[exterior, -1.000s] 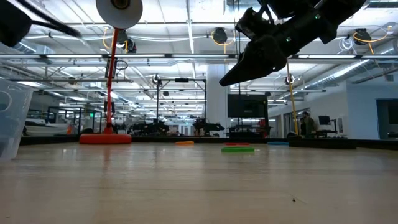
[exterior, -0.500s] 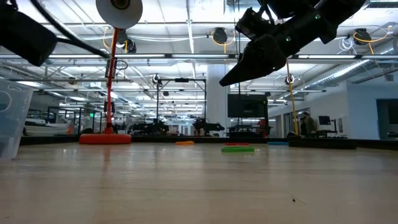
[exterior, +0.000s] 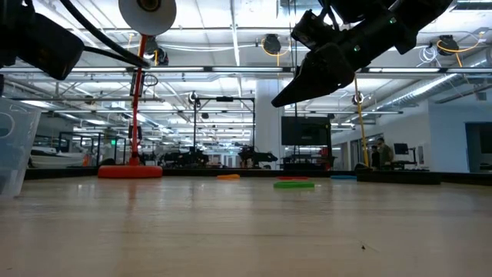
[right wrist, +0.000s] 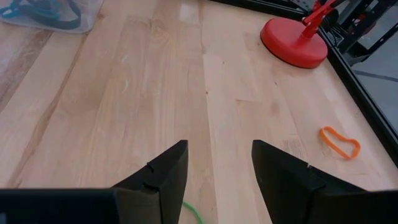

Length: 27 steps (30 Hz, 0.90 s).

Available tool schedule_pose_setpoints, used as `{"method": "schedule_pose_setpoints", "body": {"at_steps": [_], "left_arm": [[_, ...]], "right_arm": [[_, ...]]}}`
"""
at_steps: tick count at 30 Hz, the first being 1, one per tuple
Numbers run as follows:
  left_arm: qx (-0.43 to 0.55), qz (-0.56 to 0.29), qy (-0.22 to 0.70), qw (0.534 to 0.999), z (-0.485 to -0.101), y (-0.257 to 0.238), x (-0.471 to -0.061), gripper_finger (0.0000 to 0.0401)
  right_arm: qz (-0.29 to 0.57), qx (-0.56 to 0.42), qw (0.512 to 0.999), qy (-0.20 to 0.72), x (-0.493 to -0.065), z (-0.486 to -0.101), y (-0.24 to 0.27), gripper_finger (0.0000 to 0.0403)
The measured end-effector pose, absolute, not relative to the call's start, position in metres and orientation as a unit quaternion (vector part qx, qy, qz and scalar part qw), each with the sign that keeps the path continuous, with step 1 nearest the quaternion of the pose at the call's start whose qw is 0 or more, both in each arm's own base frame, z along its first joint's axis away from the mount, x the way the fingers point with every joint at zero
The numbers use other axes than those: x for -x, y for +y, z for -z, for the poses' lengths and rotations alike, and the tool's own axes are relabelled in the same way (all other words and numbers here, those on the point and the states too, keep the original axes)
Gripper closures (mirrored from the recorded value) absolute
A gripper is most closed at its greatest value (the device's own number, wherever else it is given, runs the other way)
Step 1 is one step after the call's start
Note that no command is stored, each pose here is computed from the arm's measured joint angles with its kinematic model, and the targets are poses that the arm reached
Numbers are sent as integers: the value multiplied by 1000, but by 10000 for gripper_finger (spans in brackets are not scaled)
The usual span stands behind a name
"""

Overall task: Pick and place rubber bands into bin
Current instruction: Put the bottom blue rubber band into the transparent bin

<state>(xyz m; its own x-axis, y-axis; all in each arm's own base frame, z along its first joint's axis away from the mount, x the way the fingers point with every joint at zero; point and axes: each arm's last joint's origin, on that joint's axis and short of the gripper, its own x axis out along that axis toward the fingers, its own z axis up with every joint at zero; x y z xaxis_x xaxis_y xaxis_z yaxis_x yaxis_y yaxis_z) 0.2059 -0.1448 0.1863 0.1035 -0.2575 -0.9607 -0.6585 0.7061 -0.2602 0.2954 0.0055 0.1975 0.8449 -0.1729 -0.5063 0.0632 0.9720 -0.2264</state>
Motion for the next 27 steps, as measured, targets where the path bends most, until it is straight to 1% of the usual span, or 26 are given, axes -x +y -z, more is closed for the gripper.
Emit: {"method": "schedule_pose_setpoints", "body": {"at_steps": [7, 10, 13, 17, 20, 23, 27], "left_arm": [[342, -144, 654, 659, -186, -145, -206, 392], [341, -144, 654, 660, -186, -145, -206, 380], [345, -155, 647, 662, -186, -144, -206, 353], [345, -157, 646, 663, -186, -144, -206, 304], [350, -142, 659, 650, -187, -145, -205, 272], [367, -122, 669, 634, -192, -146, -203, 252], [388, -106, 668, 626, -201, -144, -199, 240]], "right_arm": [[62, 101, 955, 272, -295, -198, 6, 227], [62, 101, 955, 271, -295, -198, 6, 230], [62, 101, 955, 271, -295, -198, 6, 231], [62, 101, 955, 271, -295, -198, 6, 228], [62, 101, 955, 271, -295, -198, 6, 227], [62, 101, 955, 271, -295, -198, 6, 230], [62, 101, 955, 271, -295, -198, 6, 230]]}}
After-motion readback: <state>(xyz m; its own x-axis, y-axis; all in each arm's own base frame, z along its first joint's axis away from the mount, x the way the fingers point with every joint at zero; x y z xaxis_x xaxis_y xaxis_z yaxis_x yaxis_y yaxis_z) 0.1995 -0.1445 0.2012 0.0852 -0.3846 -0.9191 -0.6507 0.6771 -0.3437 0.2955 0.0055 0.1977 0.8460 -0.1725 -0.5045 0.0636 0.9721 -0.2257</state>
